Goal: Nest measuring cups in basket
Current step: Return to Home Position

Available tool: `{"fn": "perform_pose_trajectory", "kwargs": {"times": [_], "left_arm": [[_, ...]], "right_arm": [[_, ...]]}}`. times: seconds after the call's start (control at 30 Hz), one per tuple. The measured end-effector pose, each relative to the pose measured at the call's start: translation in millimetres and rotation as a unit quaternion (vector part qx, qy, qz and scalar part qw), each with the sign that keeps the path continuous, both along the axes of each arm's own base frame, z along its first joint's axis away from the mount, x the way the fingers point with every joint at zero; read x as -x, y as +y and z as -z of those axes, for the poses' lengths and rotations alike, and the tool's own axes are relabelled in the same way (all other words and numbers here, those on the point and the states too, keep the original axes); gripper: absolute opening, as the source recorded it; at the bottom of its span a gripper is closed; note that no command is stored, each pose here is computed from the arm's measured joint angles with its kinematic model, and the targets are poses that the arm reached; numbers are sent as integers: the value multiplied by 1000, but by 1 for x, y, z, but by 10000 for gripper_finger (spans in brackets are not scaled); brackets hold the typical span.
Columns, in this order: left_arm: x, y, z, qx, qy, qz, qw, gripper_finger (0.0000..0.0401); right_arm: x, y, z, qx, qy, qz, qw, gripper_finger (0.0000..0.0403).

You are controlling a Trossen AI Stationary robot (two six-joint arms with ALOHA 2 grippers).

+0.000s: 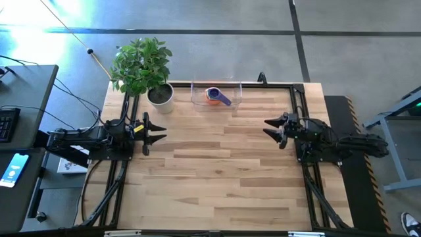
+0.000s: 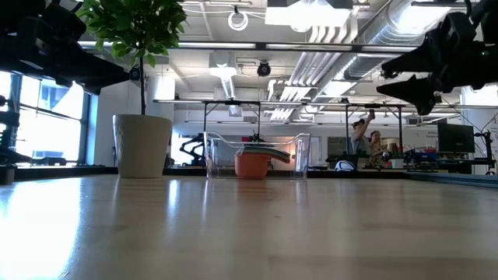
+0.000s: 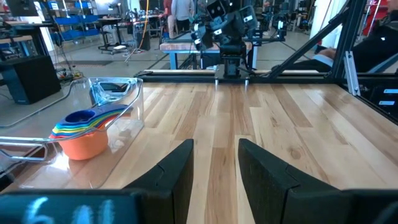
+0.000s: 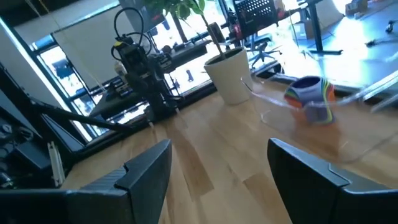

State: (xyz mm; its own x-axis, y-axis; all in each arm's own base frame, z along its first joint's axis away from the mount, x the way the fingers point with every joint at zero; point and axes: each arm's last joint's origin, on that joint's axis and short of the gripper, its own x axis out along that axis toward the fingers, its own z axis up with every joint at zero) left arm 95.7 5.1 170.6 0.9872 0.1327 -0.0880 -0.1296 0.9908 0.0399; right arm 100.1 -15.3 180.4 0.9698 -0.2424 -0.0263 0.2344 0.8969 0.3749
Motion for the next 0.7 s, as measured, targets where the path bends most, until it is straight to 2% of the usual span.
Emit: {"fn": "perform_pose_trajectory", "kwargs": {"times": [0.17,0.37,0.53,0.7], "left_arm": [[0,0,0,0,0,0,1000,117],[0,0,0,0,0,0,1000,117],[0,0,0,0,0,0,1000,117],[0,0,0,0,0,0,1000,117]], "right_arm": [[1,1,14,-22,-18,-13,1000,257],[1,1,14,-3,-10,-21,1000,257],[0,3,16,-5,-3,-56,998,257],[0,3,16,0,-2,-57,998,257]]}}
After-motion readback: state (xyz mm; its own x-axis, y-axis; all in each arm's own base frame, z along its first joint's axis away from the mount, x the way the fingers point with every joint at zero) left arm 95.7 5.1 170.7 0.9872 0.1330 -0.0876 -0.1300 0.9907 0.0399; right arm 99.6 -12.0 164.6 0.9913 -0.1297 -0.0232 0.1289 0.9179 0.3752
